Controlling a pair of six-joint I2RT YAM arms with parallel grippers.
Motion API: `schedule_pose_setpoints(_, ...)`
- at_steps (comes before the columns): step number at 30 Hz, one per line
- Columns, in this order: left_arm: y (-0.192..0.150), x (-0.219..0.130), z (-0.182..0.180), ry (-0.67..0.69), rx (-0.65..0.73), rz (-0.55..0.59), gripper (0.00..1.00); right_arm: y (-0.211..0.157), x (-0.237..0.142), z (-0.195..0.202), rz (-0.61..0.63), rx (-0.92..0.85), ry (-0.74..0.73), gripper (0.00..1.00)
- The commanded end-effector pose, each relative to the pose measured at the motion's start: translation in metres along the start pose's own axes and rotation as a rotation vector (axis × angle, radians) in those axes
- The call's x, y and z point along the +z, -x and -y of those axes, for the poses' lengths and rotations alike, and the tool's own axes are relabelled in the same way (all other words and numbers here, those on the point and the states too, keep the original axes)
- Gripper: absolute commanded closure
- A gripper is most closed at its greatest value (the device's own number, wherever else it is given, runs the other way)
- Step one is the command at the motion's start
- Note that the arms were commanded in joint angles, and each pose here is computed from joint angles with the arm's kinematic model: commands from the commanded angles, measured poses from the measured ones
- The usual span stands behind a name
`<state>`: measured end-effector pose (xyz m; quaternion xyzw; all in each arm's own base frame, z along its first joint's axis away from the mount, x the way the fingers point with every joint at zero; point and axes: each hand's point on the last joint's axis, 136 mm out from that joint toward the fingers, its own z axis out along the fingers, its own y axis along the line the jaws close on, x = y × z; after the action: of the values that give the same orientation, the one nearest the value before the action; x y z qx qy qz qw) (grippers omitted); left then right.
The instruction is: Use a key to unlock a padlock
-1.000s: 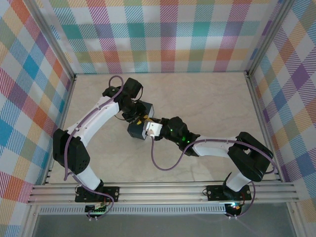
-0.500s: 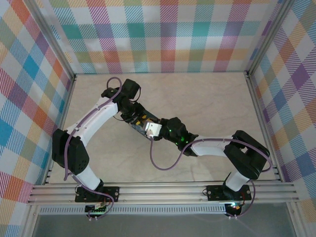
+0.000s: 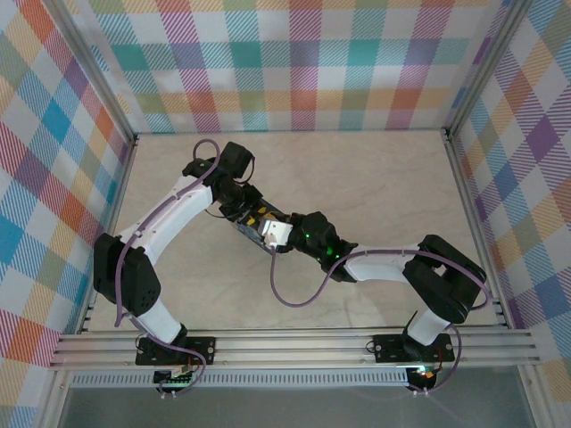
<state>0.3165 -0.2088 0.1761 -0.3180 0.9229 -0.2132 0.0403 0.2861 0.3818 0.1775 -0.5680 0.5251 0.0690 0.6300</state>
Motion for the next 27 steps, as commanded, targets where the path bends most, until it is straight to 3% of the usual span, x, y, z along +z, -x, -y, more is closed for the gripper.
schedule_pose_setpoints(1,-0.007,-0.013,0.012,-0.074,0.002,-0.024,0.92,0.011,0.007,0.007,0.027,-0.006,-0.021,0.84)
schedule_pose_setpoints(6,-0.005,-0.015,0.008,-0.057,0.023,-0.008,0.92,0.015,0.012,0.014,0.009,0.042,-0.028,0.86)
schedule_pose_setpoints(12,0.003,-0.009,0.003,-0.042,0.014,0.005,0.91,0.022,0.009,0.013,0.034,0.072,-0.02,0.7)
schedule_pose_setpoints(27,-0.003,-0.01,0.009,-0.077,0.004,-0.033,0.9,0.02,0.031,-0.009,0.039,-0.104,-0.011,0.69)
